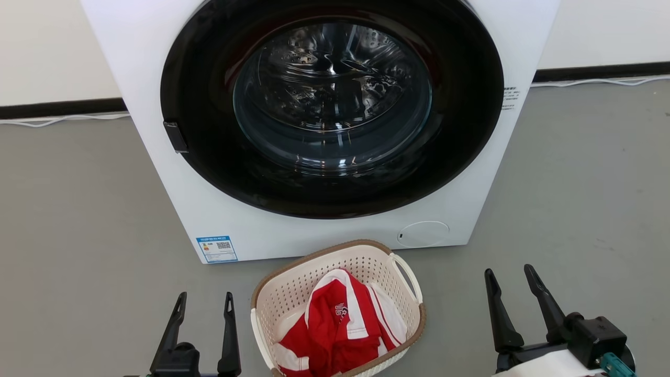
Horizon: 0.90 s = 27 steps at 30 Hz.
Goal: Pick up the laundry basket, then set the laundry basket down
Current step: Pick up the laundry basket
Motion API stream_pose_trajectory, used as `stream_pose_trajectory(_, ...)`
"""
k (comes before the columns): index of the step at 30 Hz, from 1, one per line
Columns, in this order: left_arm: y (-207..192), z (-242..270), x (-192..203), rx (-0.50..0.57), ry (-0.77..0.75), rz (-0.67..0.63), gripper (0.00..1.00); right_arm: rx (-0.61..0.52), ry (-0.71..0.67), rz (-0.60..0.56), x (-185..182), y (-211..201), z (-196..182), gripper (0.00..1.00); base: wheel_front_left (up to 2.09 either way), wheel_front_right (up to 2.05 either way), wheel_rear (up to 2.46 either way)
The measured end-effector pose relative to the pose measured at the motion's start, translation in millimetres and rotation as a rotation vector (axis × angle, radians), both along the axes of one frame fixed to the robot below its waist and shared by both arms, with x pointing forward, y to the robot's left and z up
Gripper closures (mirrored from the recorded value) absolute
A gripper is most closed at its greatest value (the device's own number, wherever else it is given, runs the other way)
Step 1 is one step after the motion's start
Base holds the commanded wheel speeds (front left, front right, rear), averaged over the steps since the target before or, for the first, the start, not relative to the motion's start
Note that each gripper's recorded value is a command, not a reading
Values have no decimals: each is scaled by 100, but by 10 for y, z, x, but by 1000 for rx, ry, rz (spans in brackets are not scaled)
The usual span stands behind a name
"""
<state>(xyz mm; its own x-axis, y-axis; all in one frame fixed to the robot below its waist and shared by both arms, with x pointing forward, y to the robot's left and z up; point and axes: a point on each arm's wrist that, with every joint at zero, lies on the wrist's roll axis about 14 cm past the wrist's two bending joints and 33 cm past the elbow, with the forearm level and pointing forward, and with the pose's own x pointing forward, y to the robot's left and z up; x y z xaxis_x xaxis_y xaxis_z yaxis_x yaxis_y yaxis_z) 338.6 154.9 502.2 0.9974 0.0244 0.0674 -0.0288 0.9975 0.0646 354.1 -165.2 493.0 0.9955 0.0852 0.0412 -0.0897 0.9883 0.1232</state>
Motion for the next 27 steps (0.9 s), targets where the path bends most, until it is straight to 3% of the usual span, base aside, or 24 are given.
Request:
stream_pose_trajectory(11, 34, -249, 109, -38, 82, 10, 0, 0, 46, -6, 104, -21, -149, 0, 0, 0, 0)
stream_pose_trajectory(27, -36, -982, 986, -100, 252, -11, 0, -6, 66, 19, 1004, 42, -416, 0, 0, 0, 0)
